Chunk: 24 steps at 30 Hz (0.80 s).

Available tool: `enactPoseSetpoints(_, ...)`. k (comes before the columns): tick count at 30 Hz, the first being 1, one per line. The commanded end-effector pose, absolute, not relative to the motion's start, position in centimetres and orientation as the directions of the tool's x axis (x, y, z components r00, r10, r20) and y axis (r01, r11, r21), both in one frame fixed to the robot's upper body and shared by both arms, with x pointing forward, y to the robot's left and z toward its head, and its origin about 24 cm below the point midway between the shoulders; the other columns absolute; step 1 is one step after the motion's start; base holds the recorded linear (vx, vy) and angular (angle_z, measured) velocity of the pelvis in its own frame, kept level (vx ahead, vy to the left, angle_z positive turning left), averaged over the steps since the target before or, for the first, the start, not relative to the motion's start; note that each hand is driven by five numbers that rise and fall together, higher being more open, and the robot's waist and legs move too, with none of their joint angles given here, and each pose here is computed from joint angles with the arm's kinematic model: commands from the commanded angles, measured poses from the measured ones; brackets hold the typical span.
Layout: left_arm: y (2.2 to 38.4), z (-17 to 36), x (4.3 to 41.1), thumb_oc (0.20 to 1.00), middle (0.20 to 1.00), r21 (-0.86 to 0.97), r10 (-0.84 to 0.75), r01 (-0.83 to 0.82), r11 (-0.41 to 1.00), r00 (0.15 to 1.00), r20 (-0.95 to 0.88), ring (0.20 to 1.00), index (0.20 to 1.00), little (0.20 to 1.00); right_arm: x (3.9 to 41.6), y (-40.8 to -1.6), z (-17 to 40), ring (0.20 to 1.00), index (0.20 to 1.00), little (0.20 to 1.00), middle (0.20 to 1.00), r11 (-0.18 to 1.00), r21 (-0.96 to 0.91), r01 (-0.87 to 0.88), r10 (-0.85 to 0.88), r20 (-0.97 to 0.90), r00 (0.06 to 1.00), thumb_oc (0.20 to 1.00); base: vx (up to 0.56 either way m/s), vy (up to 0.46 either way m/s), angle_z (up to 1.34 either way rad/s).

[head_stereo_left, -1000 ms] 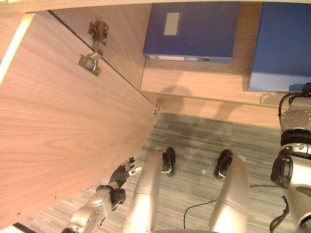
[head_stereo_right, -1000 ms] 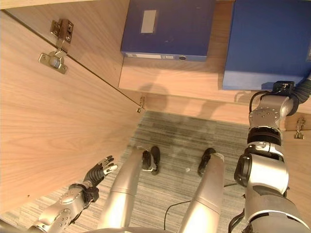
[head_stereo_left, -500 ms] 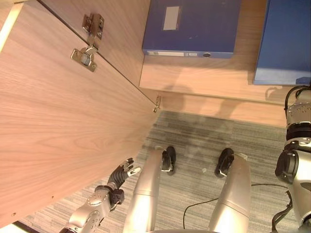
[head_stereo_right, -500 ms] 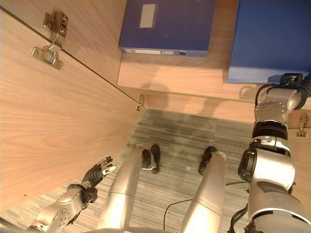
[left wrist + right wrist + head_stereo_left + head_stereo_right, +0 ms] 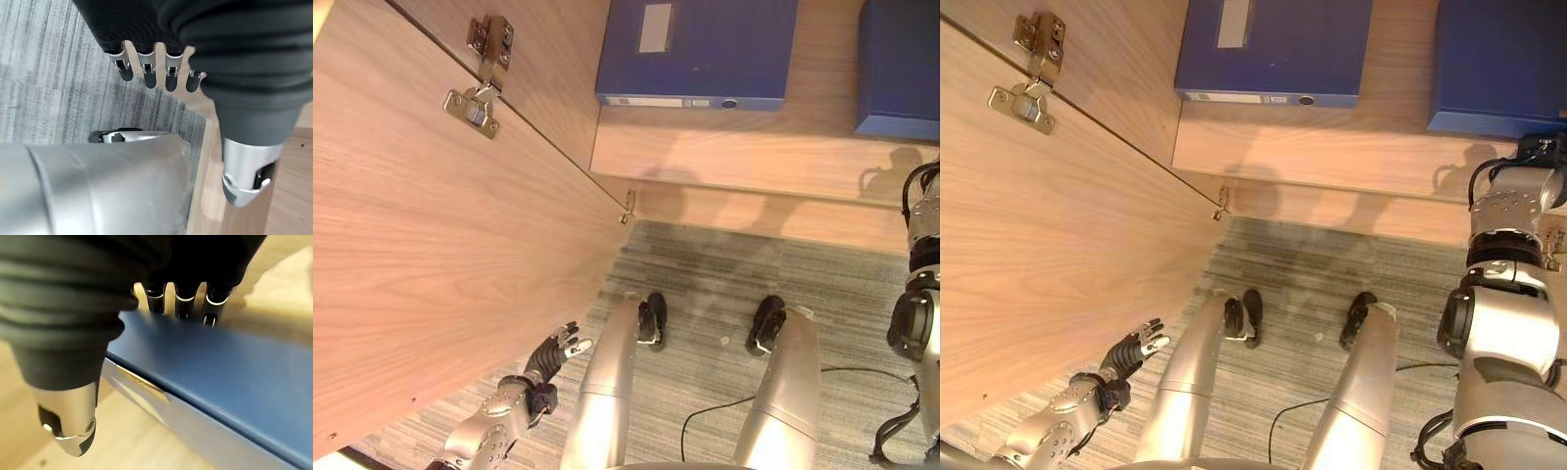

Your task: Put the empty folder in the office cabinet

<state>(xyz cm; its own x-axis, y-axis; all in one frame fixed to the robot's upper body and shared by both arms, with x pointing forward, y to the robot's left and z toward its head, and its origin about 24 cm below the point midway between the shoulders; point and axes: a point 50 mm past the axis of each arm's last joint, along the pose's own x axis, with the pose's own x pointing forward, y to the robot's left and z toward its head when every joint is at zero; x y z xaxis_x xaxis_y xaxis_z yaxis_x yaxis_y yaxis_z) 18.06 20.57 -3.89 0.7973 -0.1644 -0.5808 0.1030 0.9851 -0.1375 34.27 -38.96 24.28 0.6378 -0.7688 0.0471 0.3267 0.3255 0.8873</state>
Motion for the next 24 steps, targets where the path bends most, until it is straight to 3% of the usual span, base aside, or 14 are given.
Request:
enactPoseSetpoints(1, 21.6, -3.3, 17.8, 1.000, 1.000, -0.124, -0.175, 0.126, 0.984, 0.794, -0.583, 1.000, 1.000, 1.000, 34.7, -38.7, 19.3, 1.000, 1.000, 1.000, 1.000, 0.355, 0.777, 0.520, -0.687, -0.161, 0.709, 1.000, 0.00, 0.000, 0.00)
enactPoseSetpoints(3, 21.7, -3.3, 17.7, 1.000, 1.000, -0.120, -0.179, 0.133, 0.984, 0.791, -0.585, 1.000, 1.000, 1.000, 34.6, -39.1, 19.3, 1.000, 1.000, 1.000, 1.000, 0.405, 0.724, 0.559, -0.681, -0.170, 0.713, 1.000, 0.00, 0.000, 0.00)
enactPoseSetpoints(4, 22.1, -3.2, 17.6, 1.000, 1.000, -0.105, -0.178, 0.145, 0.984, 0.789, -0.588, 1.000, 1.000, 1.000, 34.1, -39.7, 19.4, 1.000, 1.000, 1.000, 1.000, 0.515, 0.578, 0.633, -0.677, -0.178, 0.714, 1.000, 0.00, -0.034, 0.03)
enactPoseSetpoints(7, 22.8, -2.8, 17.5, 1.000, 1.000, -0.075, -0.181, 0.169, 0.983, 0.788, -0.589, 1.000, 1.000, 1.000, 33.1, -41.0, 19.2, 1.000, 1.000, 1.000, 1.000, 0.666, 0.229, 0.710, -0.678, -0.211, 0.704, 1.000, -0.01, -0.018, 0.03)
enactPoseSetpoints(11, 23.5, -2.4, 16.8, 1.000, 1.000, -0.054, -0.224, 0.241, 0.969, 0.761, -0.608, 1.000, 1.000, 1.000, 33.2, -40.9, 19.9, 1.000, 1.000, 1.000, 1.000, 0.761, -0.371, 0.532, -0.632, -0.239, 0.738, 1.000, -0.02, -0.041, 0.01)
enactPoseSetpoints(18, 23.8, -2.4, 16.7, 1.000, 1.000, -0.038, -0.251, 0.289, 0.957, 0.749, -0.613, 1.000, 1.000, 1.000, 36.8, -36.4, 22.1, 1.000, 1.000, 1.000, 1.000, 0.694, -0.685, 0.222, -0.475, -0.204, 0.856, 1.000, -0.02, 0.004, -0.07)
enactPoseSetpoints(24, 23.8, -1.9, 17.3, 1.000, 1.000, -0.023, -0.259, 0.304, 0.952, 0.765, -0.589, 1.000, 1.000, 1.000, 37.5, -34.9, 21.8, 1.000, 1.000, 1.000, 1.000, 0.610, -0.792, 0.037, -0.416, -0.281, 0.865, 1.000, -0.01, 0.004, -0.02)
